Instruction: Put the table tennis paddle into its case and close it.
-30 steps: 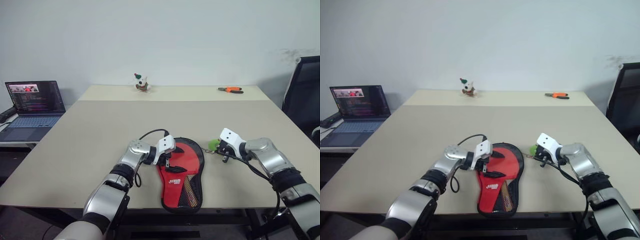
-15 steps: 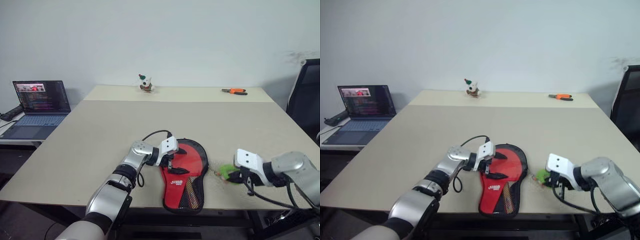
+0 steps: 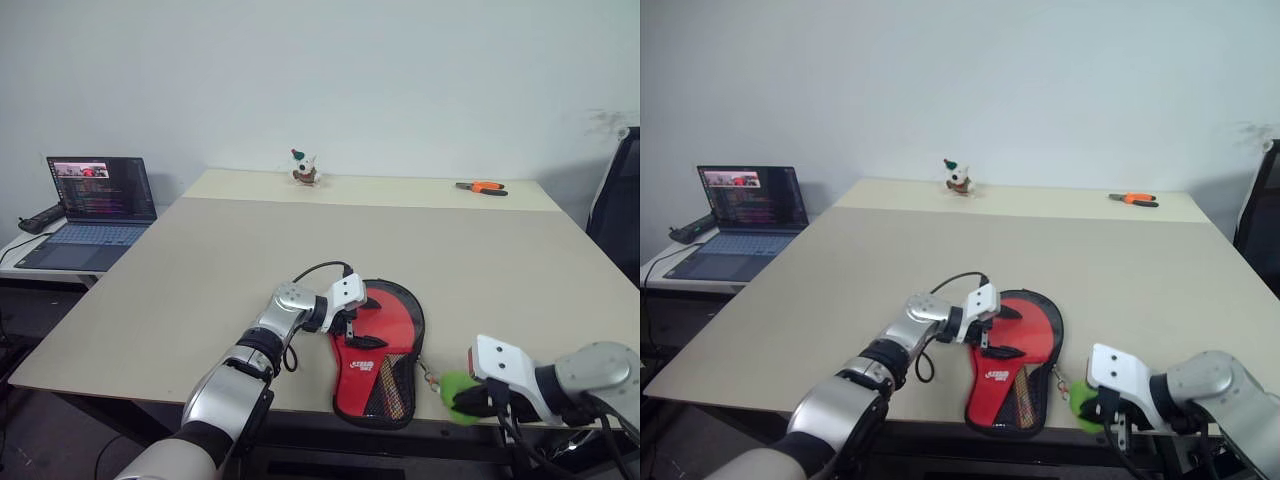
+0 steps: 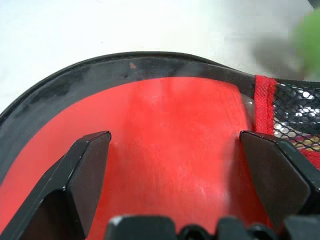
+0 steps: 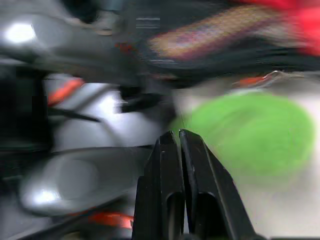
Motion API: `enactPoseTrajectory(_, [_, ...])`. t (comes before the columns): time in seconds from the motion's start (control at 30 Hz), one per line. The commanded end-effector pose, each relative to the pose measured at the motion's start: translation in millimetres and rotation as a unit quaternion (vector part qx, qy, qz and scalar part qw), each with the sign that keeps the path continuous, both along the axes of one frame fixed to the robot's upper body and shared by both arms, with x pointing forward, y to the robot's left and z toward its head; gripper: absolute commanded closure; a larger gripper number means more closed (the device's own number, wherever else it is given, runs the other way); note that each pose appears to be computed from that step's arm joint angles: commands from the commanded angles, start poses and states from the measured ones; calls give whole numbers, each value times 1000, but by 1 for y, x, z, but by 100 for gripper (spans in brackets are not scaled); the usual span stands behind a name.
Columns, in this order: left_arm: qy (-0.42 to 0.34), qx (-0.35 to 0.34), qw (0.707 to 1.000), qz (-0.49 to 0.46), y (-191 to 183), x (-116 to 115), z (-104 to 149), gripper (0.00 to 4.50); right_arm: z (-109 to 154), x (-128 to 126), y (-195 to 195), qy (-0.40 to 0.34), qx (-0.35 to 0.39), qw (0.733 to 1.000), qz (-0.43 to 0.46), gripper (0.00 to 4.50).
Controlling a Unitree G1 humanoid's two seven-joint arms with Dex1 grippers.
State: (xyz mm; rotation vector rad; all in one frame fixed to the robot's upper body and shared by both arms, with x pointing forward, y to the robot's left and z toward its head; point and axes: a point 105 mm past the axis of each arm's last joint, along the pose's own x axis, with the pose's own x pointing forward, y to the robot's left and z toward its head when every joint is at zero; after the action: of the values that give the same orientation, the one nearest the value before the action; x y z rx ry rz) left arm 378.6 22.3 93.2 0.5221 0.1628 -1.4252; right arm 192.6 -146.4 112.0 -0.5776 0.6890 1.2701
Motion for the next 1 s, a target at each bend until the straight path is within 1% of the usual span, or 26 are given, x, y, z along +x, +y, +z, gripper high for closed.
enactPoseTrajectory(0.03, [29,56,998,-1,2,-9,-31,0,0,-16,7,22,8,1000,19,445])
enactPoseTrajectory(0.13, [27,57,998,1,0,-8,-31,0,-4,-23,11,32,15,999,19,445])
enactPoseTrajectory(0.17, [27,56,998,1,-1,-8,-31,0,-3,-20,13,22,20,999,13,445])
enactPoseTrajectory(0.27, [26,56,998,2,-2,-8,-30,0,4,-5,15,-3,39,999,-9,445])
enactPoseTrajectory(0.33, [25,56,998,0,-3,-8,-29,0,15,11,13,-30,54,997,-36,445])
enactPoseTrajectory(0.4, [23,55,998,1,-3,-7,-29,0,22,20,9,-39,67,995,-55,445])
enactPoseTrajectory(0.43, [22,53,998,3,-3,-7,-28,0,24,25,6,-45,66,995,-65,409])
enactPoseTrajectory(0.47, [22,51,998,4,-3,-6,-27,0,24,28,2,-52,60,994,-71,386])
enactPoseTrajectory(0.53, [23,50,998,4,-2,-6,-27,0,22,36,-4,-67,46,993,-82,322])
enactPoseTrajectory(0.67, [22,50,999,5,-2,-6,-27,0,12,50,-13,-92,19,990,-102,192])
enactPoseTrajectory(0.9, [19,49,999,6,0,-5,-26,0,-8,57,-20,-92,-11,990,-104,192])
enactPoseTrajectory(1.0, [21,48,999,2,1,-6,-25,0,-16,59,-23,-95,-27,991,-93,192])
